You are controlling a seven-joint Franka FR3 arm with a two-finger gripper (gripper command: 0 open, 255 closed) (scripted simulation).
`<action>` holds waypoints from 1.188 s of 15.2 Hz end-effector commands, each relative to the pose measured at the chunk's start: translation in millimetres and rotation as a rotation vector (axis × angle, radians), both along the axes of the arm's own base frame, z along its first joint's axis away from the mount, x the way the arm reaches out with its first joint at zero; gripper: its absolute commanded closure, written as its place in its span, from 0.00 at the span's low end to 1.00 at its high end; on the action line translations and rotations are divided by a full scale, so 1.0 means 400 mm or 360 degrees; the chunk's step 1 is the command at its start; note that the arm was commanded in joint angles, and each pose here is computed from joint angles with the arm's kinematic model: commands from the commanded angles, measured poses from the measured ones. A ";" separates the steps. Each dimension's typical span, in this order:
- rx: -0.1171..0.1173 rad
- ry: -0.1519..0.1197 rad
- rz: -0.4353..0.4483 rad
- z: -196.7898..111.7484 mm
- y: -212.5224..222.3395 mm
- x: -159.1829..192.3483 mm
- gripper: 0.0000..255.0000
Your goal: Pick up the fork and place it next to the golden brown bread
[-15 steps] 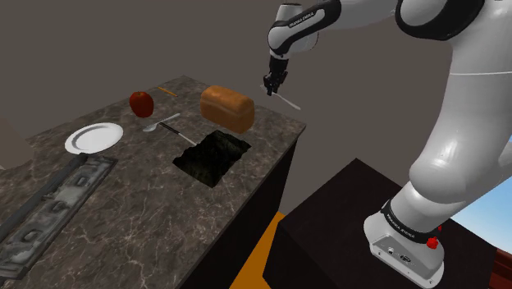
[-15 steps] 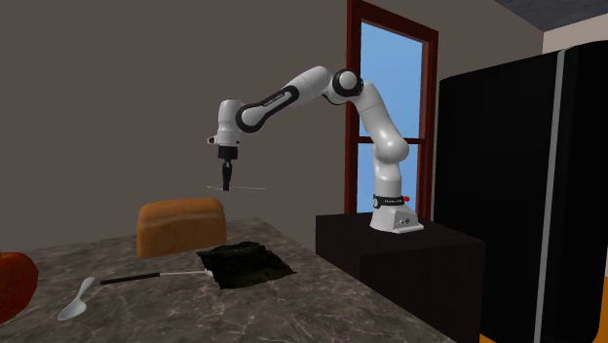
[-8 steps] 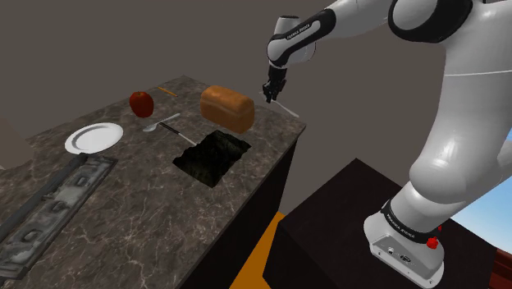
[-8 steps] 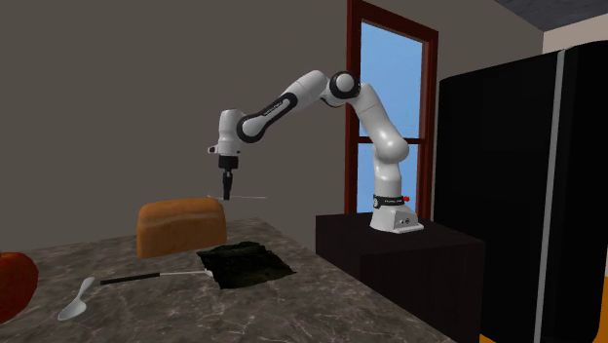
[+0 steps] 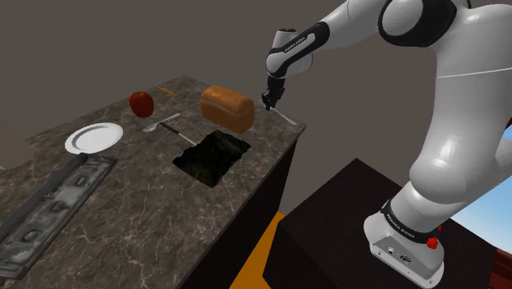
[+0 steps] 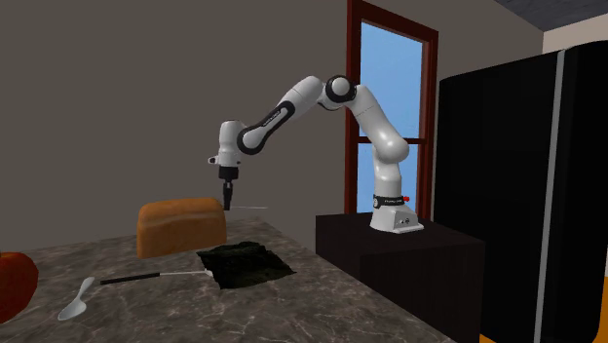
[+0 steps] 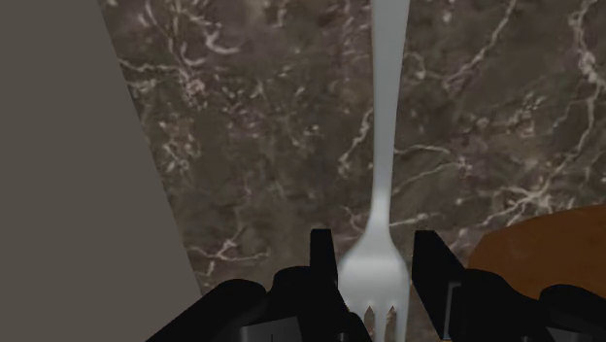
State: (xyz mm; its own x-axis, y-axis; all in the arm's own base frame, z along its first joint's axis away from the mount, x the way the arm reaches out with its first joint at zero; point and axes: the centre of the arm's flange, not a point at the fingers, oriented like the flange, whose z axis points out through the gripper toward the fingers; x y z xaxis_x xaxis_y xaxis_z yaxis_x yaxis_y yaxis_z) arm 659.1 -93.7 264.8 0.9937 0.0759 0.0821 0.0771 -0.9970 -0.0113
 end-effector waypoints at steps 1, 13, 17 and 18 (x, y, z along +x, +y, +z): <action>0.0000 -0.0001 0.0000 -0.025 0.000 0.002 1.00; 0.0000 -0.0001 0.0000 -0.167 0.000 0.002 1.00; 0.0000 -0.0001 0.0000 -0.167 0.000 0.002 1.00; 0.0000 -0.0001 0.0000 -0.167 0.000 0.002 1.00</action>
State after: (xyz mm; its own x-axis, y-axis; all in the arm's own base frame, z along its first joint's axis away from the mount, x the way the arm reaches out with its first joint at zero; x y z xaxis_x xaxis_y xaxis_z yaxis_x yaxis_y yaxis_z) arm 659.8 -93.9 198.0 0.9937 0.0762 0.0825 0.0774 -0.9969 -0.0113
